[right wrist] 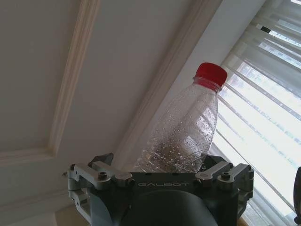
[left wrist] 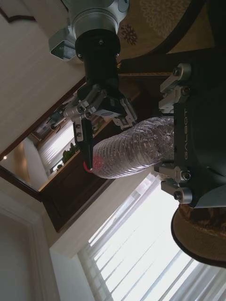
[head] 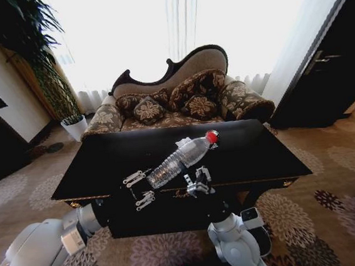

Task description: Move to the front of the table and place the trash on the table into the trash bin.

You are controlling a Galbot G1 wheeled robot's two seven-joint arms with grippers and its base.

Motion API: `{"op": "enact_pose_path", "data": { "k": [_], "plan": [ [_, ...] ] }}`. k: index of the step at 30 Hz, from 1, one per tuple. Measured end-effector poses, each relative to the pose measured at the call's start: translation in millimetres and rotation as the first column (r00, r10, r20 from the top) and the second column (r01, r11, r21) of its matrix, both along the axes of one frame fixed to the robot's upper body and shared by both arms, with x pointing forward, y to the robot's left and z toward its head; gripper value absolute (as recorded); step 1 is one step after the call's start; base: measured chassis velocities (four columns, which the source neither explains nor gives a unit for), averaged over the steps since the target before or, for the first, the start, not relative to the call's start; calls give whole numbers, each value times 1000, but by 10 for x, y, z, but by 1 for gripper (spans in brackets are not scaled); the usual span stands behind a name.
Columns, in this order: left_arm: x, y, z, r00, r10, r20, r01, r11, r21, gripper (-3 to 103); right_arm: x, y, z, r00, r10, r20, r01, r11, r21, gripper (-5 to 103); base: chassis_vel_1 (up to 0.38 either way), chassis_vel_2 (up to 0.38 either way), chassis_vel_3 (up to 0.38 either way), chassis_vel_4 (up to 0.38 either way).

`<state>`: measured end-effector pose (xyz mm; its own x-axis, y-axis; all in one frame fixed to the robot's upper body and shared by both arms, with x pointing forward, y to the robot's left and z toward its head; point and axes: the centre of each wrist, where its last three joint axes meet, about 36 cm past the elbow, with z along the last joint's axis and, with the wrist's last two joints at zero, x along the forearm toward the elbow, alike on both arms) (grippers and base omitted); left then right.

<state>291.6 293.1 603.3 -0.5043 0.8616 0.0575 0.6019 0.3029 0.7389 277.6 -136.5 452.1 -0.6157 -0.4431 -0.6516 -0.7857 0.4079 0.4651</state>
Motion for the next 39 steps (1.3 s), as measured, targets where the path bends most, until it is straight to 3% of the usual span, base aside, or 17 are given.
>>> {"op": "enact_pose_path", "data": {
  "k": [3, 9, 13, 16, 19, 22, 23, 25, 28, 29, 32, 33, 37, 38, 39],
  "plan": [
    [0, -2, 0, 1000, -3, -2, 3, 1000, 9, 41, -3, 14, -6, 1000, 3, 1, -3, 1000, -2, 103, 0, 0, 0, 0],
    [-1, -2, 1, 1000, -11, -7, 11, 1000, 25, 41, -11, 17, -11, 1000, 7, 8, -7, 1000, 0, 84, 0, 0, 0, 0],
    [1, 6, 13, 1000, -11, -5, 11, 999, 32, 41, -9, -12, -13, 1000, 3, 14, -3, 1000, 2, 63, 0, 0, 0, 0],
    [1, 11, 17, 1000, -10, -7, 11, 999, 35, 41, -11, -20, -16, 1000, 3, 21, -3, 1000, 4, 57, 0, 0, 0, 0],
    [-3, 16, 19, 1000, -5, -15, 6, 999, 33, 41, -17, -28, -22, 1000, 3, 27, -3, 1000, 5, 45, 0, 0, 0, 0],
    [-8, 21, 23, 1000, 0, -19, 1, 1000, 31, 38, -18, -31, -24, 999, 5, 32, -5, 1000, 4, 41, 0, 0, 0, 0],
    [-8, 28, 23, 1000, 5, -24, -4, 1000, 28, 43, -20, -30, -25, 999, 8, 35, -8, 1000, 4, 38, 0, 0, 0, 0],
    [-8, 34, 24, 1000, 8, -30, -7, 1000, 23, 43, -20, -31, -25, 999, 10, 38, -10, 1000, 4, 36, 0, 0, 0, 0],
    [-10, 57, 24, 998, 19, -57, -20, 1000, -8, 59, -20, -53, -28, 999, 8, 50, -9, 1000, 10, 26, 0, 0, 0, 0],
    [-10, 57, 24, 998, 19, -57, -20, 1000, -8, 59, -20, -53, -28, 999, 8, 50, -9, 1000, 10, 26, 0, 0, 0, 0],
    [-2, 100, -24, 996, 41, -73, -45, 997, -55, 76, -17, -99, -55, 997, 4, 79, -5, 1000, 6, 24, 0, 0, 0, 0],
    [-2, 100, -24, 996, 41, -73, -45, 997, -55, 76, -17, -99, -55, 997, 4, 79, -5, 1000, 6, 24, 0, 0, 0, 0],
    [-17, 169, -182, 990, 101, -98, -116, 981, -154, 92, 13, -181, -151, 994, -12, 113, 15, 1000, -20, 24, 0, 0, 0, 0],
    [-17, 169, -182, 990, 101, -98, -116, 981, -154, 92, 13, -181, -151, 994, -12, 113, 15, 1000, -20, 24, 0, 0, 0, 0],
    [-24, 186, -248, 986, 117, -117, -139, 970, -197, 97, 23, -203, -190, 992, -18, 122, 22, 999, -31, 24, 0, 0, 0, 0]
  ]
}}
